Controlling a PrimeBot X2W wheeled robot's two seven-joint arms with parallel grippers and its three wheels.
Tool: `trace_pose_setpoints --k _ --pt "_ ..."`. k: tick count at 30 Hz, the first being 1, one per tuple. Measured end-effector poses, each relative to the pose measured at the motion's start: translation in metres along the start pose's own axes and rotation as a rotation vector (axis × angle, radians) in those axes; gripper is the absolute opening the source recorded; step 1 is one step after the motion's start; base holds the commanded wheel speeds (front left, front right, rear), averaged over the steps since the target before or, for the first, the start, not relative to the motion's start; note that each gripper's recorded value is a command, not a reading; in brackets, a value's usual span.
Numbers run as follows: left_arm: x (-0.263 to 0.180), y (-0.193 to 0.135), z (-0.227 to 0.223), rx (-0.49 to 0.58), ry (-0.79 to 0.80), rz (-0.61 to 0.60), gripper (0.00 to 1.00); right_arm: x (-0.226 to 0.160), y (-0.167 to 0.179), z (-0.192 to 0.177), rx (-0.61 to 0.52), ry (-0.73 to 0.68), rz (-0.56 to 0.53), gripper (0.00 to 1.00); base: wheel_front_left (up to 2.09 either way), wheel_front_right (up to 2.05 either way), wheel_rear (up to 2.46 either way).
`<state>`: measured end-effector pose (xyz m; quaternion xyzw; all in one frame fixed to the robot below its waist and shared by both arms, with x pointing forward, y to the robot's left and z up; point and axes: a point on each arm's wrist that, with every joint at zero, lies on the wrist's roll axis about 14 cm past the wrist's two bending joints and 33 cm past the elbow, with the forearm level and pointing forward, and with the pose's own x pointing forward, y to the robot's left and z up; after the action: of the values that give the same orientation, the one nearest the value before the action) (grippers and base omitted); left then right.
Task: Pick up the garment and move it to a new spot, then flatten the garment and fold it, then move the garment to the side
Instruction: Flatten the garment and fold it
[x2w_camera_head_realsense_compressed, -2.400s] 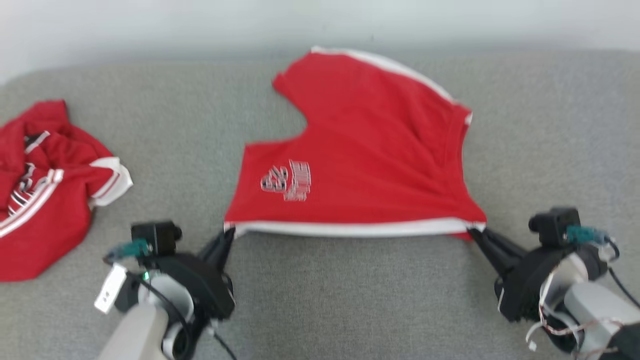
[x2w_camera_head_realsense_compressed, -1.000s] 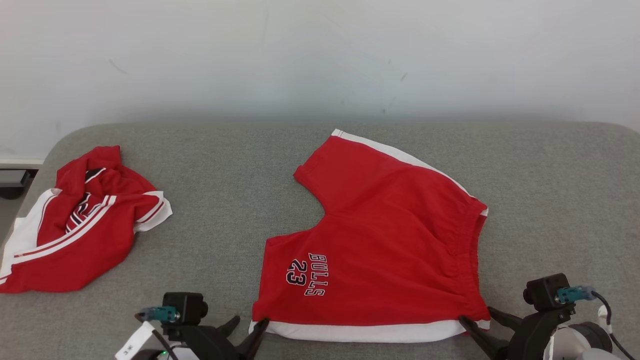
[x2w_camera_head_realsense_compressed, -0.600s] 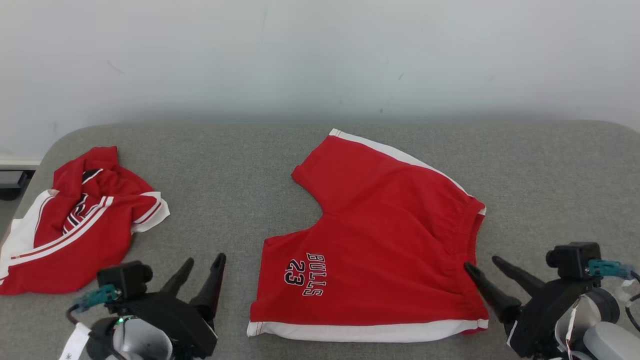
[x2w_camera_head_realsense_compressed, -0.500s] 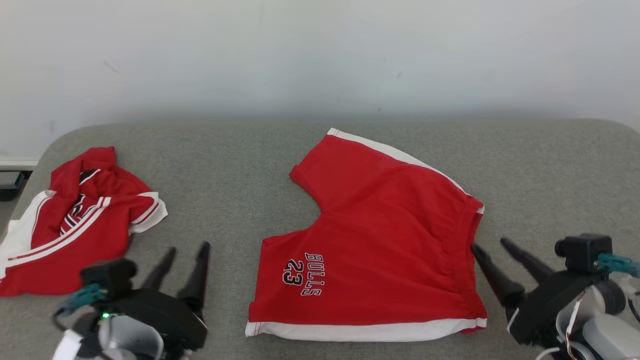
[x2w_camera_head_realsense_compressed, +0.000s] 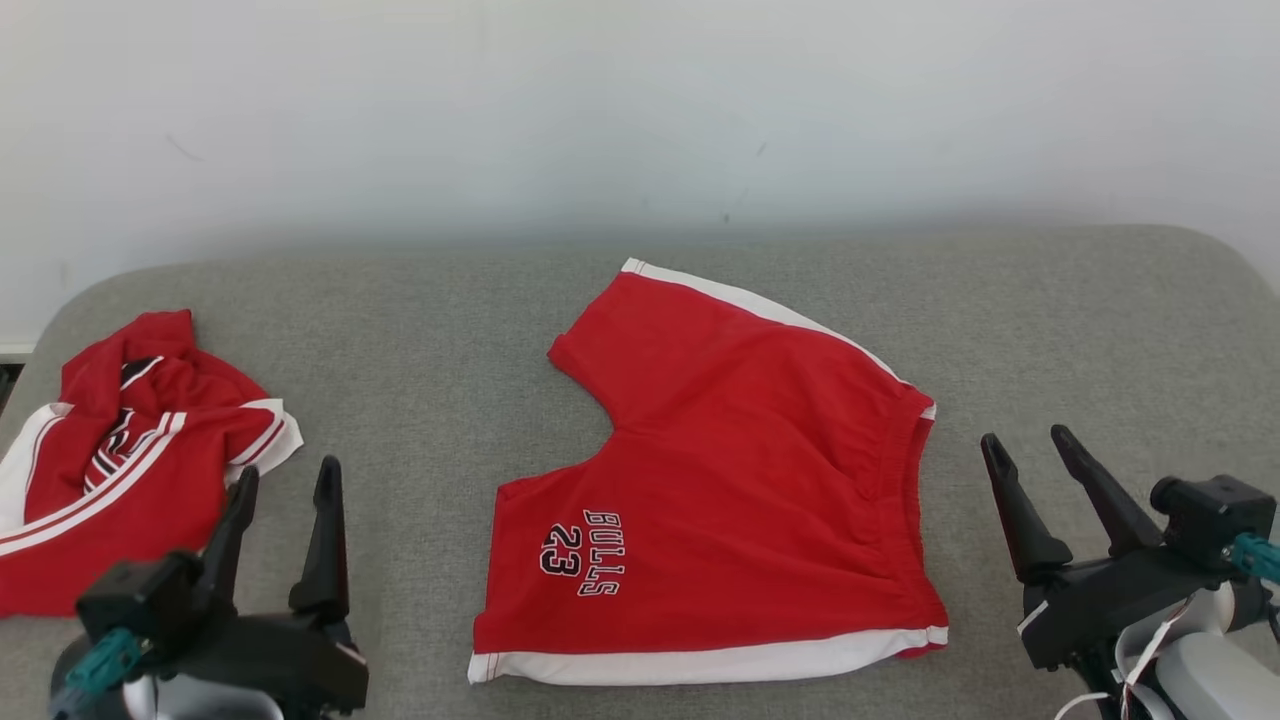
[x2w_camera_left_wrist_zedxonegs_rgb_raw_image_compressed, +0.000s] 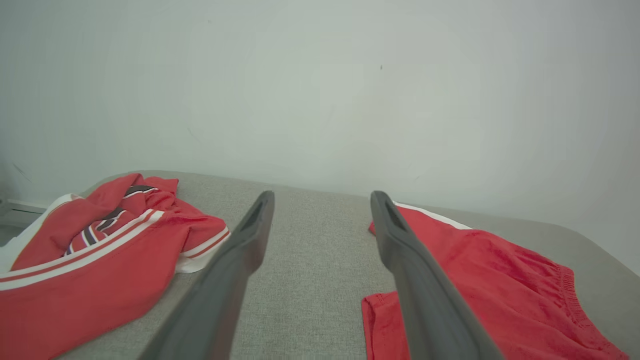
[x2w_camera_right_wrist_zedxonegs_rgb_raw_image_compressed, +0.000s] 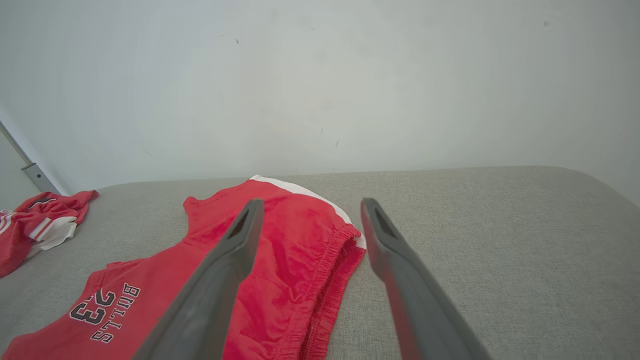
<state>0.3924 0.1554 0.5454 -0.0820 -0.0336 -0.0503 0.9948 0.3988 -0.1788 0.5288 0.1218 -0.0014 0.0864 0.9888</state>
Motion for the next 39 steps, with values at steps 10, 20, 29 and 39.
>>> trace_pose_setpoints --k 10,20,29,39 --pt "-0.013 0.004 -0.014 0.010 0.017 0.032 1.00 -0.029 -0.049 -0.020 -0.029 0.020 -0.194 1.00 0.00 0.00 0.00" --pt "-0.023 0.005 -0.031 0.157 0.084 0.021 1.00 -0.040 -0.046 -0.033 -0.077 0.037 -0.209 1.00 0.00 0.00 0.00" --pt "-0.028 0.004 -0.033 0.187 0.116 0.028 1.00 -0.043 -0.041 -0.027 -0.114 0.019 -0.203 1.00 0.00 0.00 0.00" --pt "-0.033 0.007 -0.032 0.177 0.132 0.053 1.00 -0.043 -0.038 -0.028 -0.103 0.019 -0.211 1.00 0.00 0.00 0.00"
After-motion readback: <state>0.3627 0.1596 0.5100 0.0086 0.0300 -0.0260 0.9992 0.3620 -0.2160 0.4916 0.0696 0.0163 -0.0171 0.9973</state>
